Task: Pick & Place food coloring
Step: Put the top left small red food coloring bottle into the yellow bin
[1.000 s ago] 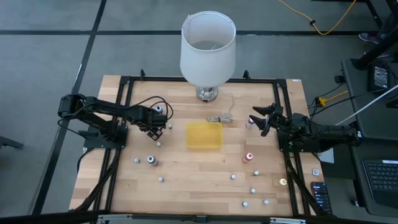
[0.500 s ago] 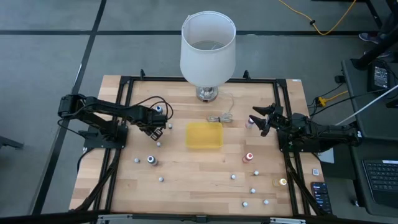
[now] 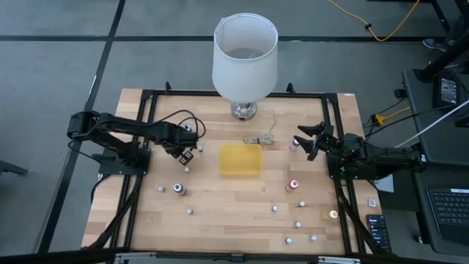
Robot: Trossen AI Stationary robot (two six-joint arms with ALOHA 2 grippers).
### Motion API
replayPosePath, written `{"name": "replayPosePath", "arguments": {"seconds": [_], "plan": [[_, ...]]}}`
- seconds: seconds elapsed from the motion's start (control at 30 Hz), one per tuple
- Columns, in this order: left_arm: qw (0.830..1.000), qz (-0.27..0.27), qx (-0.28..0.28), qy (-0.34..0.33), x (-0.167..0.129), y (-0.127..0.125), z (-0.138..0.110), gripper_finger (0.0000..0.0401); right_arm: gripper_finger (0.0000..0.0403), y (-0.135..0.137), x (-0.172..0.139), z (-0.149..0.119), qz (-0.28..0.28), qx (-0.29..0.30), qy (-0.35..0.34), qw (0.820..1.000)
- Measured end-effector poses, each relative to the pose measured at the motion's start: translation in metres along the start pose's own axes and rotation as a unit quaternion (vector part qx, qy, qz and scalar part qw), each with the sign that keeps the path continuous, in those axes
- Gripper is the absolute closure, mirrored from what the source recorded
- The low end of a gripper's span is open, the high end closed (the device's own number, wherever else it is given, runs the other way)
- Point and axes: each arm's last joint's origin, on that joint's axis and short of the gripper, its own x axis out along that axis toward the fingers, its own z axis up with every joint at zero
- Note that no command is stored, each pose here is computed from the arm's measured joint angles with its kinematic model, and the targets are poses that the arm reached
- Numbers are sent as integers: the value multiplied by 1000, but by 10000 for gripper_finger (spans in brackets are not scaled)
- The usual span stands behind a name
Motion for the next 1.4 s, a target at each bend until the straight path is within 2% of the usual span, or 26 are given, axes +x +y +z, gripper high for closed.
{"name": "replayPosePath", "arguments": {"seconds": [0.17,0.33,0.63,0.83,0.93,1.13,1.4], "plan": [[999,-31,20,-28,-17,0,-1,349,120,0,0,0,0,0,0,1000],[994,-78,8,-75,-39,14,-10,349,120,0,0,0,0,0,0,1000],[974,-150,-11,-171,-74,44,-29,349,120,0,0,0,0,0,0,1000],[961,-188,-16,-200,-84,54,-36,349,120,0,0,0,0,0,0,1000],[961,-192,-1,-197,-91,49,-31,350,120,0,0,0,0,0,0,1000],[967,-168,44,-186,-101,26,-7,351,120,0,0,0,0,0,0,1000],[974,-140,99,-150,-107,-30,33,352,120,0,0,0,0,0,0,1000]]}}
